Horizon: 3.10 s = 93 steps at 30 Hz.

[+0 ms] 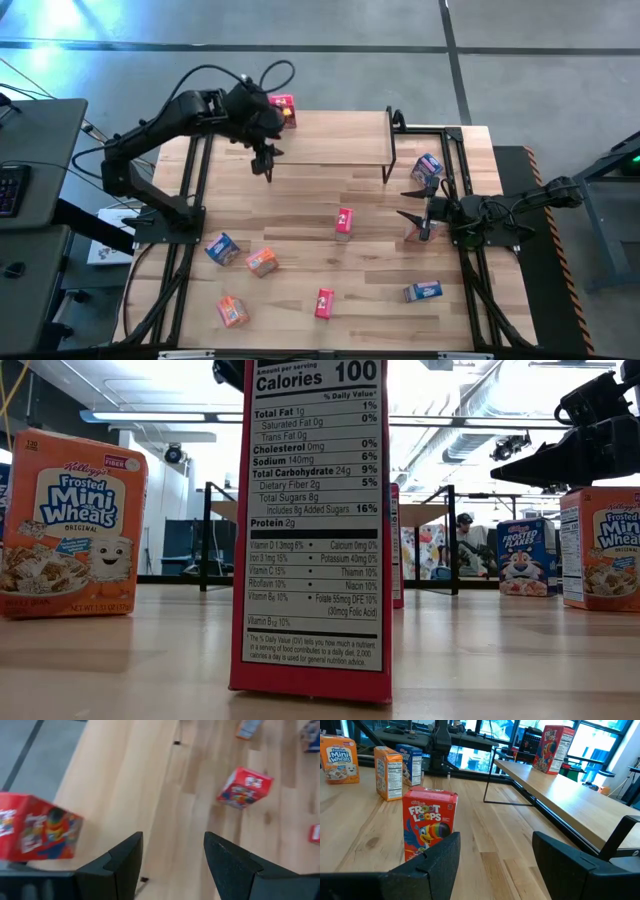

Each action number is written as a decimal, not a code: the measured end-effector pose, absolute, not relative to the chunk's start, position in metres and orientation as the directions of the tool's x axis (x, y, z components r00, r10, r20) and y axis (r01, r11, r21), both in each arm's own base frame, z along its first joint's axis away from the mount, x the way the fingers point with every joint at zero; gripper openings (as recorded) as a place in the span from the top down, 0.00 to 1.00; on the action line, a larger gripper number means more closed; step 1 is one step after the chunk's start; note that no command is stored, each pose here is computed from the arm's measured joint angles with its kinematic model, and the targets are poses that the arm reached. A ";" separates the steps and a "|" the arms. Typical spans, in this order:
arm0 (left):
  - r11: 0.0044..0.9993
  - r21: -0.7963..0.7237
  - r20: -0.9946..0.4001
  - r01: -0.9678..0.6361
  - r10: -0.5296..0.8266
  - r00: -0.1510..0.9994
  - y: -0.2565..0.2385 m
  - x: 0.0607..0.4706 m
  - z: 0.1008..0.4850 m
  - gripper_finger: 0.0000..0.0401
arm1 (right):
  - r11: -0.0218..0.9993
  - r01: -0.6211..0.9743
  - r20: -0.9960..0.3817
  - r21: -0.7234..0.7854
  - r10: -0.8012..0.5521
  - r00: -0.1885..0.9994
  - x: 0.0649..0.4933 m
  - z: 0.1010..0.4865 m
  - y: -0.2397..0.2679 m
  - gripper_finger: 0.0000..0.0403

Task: Stack cereal on shelf
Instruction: Put the top orange cereal box on the shelf

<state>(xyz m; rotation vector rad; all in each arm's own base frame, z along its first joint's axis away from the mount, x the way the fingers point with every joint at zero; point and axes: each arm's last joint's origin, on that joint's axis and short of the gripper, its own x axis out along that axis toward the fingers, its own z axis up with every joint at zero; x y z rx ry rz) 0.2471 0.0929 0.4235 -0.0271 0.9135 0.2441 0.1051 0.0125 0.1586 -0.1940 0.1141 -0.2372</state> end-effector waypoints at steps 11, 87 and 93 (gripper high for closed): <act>0.981 0.008 -0.785 -0.196 0.128 0.606 0.062 0.257 0.424 0.50 | 0.953 0.222 -0.089 -0.204 -0.244 0.966 0.105 0.159 0.013 0.40; 0.944 -0.103 -0.780 -0.313 0.119 0.614 0.005 0.264 0.424 0.50 | 0.965 0.218 -0.869 0.145 0.019 0.495 0.129 0.305 0.030 0.37; 0.952 -0.086 -0.780 -0.295 0.120 0.614 0.005 0.264 0.424 0.50 | 0.952 0.293 -0.937 0.091 -0.018 0.349 0.139 0.291 0.032 0.37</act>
